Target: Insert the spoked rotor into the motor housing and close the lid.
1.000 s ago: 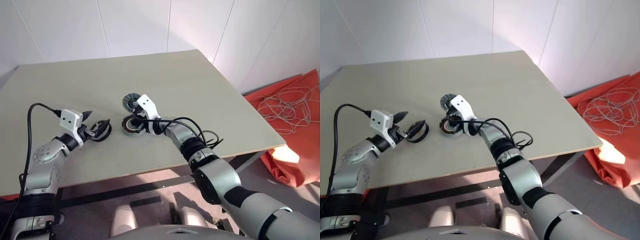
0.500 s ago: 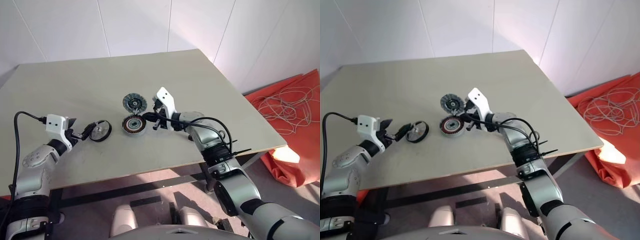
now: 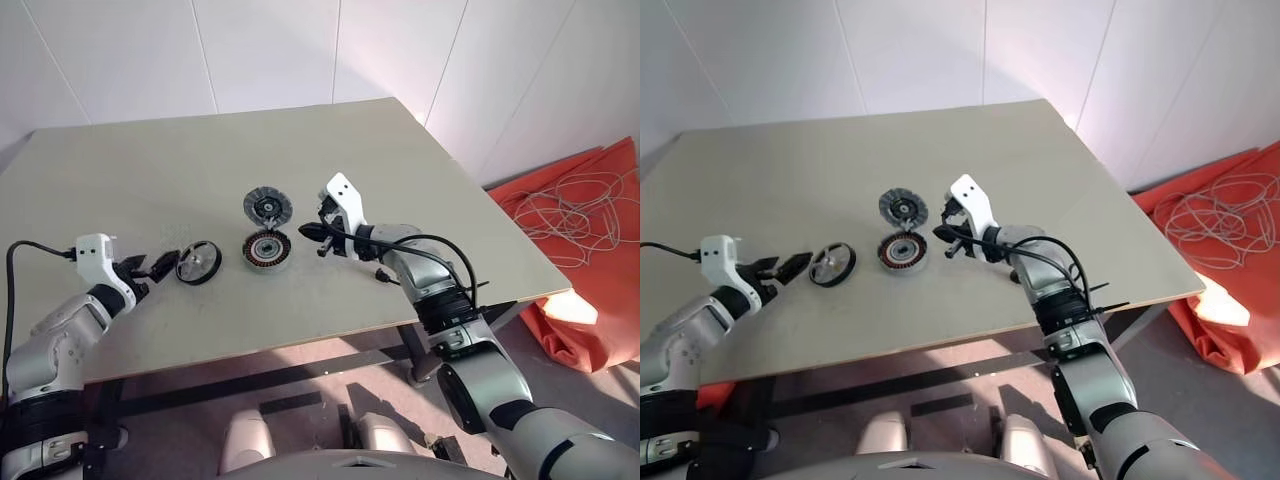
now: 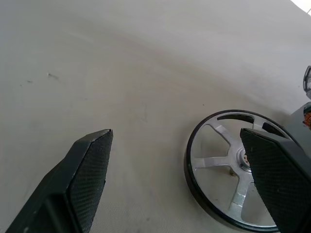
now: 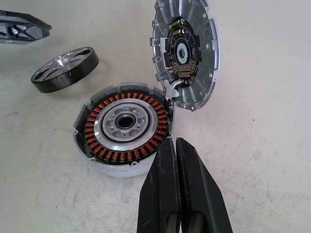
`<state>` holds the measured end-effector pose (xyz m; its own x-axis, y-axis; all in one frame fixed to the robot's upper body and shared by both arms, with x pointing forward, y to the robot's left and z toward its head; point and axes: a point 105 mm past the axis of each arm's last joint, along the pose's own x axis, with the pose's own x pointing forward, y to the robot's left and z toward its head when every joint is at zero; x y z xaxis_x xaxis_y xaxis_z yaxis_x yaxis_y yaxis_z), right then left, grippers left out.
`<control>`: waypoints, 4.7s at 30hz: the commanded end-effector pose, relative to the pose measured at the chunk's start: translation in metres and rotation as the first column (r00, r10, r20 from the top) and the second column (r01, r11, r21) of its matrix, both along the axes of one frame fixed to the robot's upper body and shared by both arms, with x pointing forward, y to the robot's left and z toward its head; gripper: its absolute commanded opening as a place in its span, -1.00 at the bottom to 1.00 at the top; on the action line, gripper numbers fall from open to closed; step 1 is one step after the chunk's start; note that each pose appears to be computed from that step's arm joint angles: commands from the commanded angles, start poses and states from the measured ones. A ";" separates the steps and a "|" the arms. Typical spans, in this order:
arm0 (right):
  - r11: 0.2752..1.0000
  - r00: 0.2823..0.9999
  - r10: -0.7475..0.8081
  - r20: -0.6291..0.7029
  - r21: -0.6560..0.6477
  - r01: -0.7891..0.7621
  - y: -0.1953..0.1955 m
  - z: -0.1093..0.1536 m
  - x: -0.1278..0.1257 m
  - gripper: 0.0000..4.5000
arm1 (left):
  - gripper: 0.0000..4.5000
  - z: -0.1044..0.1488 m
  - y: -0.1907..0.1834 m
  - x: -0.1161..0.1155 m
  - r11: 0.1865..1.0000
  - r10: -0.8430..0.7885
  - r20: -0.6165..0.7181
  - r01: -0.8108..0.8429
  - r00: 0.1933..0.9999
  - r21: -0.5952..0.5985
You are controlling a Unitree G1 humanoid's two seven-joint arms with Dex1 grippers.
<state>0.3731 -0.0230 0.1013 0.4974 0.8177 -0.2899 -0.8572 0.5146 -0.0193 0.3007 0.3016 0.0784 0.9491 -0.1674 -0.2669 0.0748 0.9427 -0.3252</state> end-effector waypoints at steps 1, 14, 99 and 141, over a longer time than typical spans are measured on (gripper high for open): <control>0.999 0.999 0.009 0.044 0.033 -0.011 0.003 0.015 0.000 -0.99 | 1.00 0.016 0.002 -0.005 1.000 0.008 0.029 -0.007 1.000 -0.030; 1.000 0.999 0.003 0.046 0.030 -0.004 0.003 0.016 0.002 -0.99 | 1.00 -0.002 -0.025 -0.025 0.978 -0.075 -0.169 0.039 0.983 -0.207; 0.999 1.000 -0.017 0.011 0.037 0.017 -0.035 0.022 0.000 -1.00 | -0.81 0.040 -0.129 -0.003 0.498 -0.016 -0.026 -0.015 1.000 -0.867; 0.999 0.999 -0.027 0.032 0.036 0.026 -0.034 0.024 0.001 -1.00 | -0.81 -0.031 -0.146 0.045 0.480 -0.166 -0.108 -0.016 0.980 -0.877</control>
